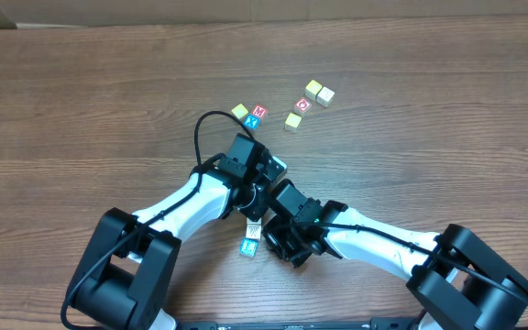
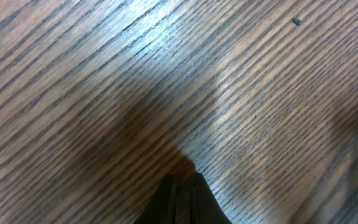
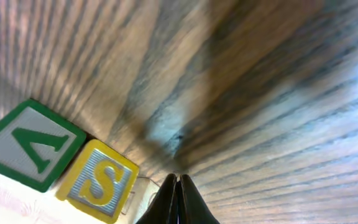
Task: Flip 5 blocks
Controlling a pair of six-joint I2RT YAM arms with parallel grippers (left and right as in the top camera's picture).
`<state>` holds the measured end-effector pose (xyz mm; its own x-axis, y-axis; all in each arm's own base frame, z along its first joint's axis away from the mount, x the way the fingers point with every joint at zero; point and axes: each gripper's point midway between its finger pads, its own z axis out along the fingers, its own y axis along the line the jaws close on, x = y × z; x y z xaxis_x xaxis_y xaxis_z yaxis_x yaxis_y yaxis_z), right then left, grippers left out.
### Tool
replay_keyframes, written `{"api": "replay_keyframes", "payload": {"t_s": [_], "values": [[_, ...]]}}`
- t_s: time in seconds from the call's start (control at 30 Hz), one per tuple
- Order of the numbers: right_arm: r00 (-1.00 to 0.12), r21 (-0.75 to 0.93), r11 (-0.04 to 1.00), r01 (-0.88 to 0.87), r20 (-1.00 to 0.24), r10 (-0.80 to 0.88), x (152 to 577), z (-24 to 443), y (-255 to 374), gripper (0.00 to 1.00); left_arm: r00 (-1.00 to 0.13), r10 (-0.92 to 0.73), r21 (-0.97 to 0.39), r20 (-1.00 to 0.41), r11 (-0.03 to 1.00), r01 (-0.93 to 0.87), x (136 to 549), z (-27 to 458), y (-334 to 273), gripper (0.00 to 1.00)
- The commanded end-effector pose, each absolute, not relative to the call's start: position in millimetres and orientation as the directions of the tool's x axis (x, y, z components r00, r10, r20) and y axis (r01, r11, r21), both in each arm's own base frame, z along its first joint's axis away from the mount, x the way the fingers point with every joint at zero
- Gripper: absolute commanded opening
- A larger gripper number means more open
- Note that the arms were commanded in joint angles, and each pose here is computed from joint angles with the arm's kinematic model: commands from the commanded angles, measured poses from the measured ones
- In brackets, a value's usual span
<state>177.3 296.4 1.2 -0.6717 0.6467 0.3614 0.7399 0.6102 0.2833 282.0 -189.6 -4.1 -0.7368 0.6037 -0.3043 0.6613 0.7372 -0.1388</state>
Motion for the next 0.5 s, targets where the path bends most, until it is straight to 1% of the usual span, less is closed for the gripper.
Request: {"api": "replay_keyframes", "payload": {"t_s": [0.0,0.2,0.3,0.47], "values": [[-0.659,0.297,0.588,0.752,0.346,0.668,185.6,4.1,297.1,0.04,-0.749,0.641,-0.195,-0.170,0.723,0.663,244.6,-38.6,-179.7,0.04],[-0.657,0.288,0.590,0.754,0.344,0.671,184.5,3.3,295.3,0.04,-0.748,0.641,-0.191,-0.169,0.724,0.663,245.0,-38.8,-179.2,0.04],[-0.652,0.266,0.596,0.758,0.340,0.678,181.1,1.2,291.0,0.04,-0.750,0.639,-0.160,-0.169,0.733,0.661,249.4,-39.7,-175.3,0.04],[-0.710,0.286,0.650,0.703,0.317,0.628,180.2,0.8,289.9,0.04,-0.760,0.622,-0.154,-0.187,0.746,0.648,257.0,-39.1,-172.2,0.04]]}}
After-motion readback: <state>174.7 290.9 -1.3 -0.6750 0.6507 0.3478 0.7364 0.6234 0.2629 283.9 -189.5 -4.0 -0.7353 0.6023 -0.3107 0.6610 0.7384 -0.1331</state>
